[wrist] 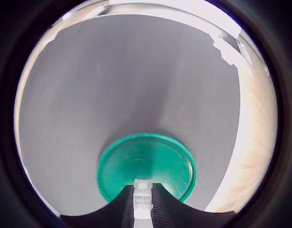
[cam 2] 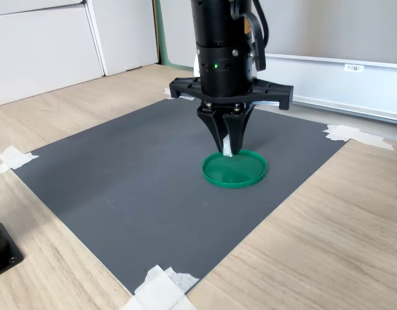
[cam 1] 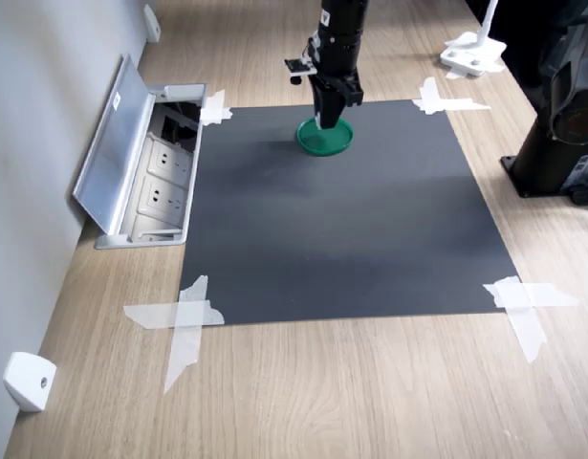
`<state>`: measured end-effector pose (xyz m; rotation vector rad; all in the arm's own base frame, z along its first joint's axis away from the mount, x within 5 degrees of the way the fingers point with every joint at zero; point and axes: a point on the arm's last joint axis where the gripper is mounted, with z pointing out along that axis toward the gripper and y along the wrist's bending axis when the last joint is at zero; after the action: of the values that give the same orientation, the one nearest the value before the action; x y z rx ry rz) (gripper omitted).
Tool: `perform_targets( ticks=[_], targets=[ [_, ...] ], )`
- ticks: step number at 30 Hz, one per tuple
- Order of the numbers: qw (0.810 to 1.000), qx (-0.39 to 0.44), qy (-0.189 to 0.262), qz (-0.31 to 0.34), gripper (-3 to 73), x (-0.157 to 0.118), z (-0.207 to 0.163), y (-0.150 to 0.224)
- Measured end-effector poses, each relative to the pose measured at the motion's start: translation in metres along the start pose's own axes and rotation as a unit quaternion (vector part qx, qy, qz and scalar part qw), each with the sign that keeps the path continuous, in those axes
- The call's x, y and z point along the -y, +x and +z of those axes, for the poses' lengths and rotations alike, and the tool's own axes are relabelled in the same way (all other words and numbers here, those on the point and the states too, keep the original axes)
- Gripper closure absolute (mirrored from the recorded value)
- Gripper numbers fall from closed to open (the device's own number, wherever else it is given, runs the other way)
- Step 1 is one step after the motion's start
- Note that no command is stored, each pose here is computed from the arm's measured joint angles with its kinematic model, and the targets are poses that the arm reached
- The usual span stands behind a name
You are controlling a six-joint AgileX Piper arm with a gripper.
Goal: Grasp a white terminal and put it on the green lid.
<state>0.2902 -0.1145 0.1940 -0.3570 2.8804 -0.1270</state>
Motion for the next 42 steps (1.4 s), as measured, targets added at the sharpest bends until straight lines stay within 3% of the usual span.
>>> perform_targets(
  ticks=[5,8,11,18,22,26,31,38,42],
  targets=[
    [1.0,-0.021,-0.002,-0.003,59.7,0.001,0.011,0.002],
    [1.0,-0.018,-0.002,-0.01,54.6,0.001,0.011,0.002],
    [1.0,-0.014,-0.007,-0.019,43.3,0.0,0.011,0.001],
    [1.0,-0.012,-0.008,-0.021,8.6,0.0,0.011,0.001],
    [1.0,-0.014,-0.004,-0.013,0.0,0.001,0.011,0.001],
    [1.0,-0.006,-0.003,0.002,0.0,0.0,0.007,0.0],
    [1.0,0.021,0.012,0.01,6.8,-0.001,-0.007,-0.003],
    [0.99,0.116,0.064,0.04,24.7,-0.011,-0.077,0.001],
    [0.979,0.183,0.085,0.014,38.0,-0.041,-0.117,0.008]
  ],
)
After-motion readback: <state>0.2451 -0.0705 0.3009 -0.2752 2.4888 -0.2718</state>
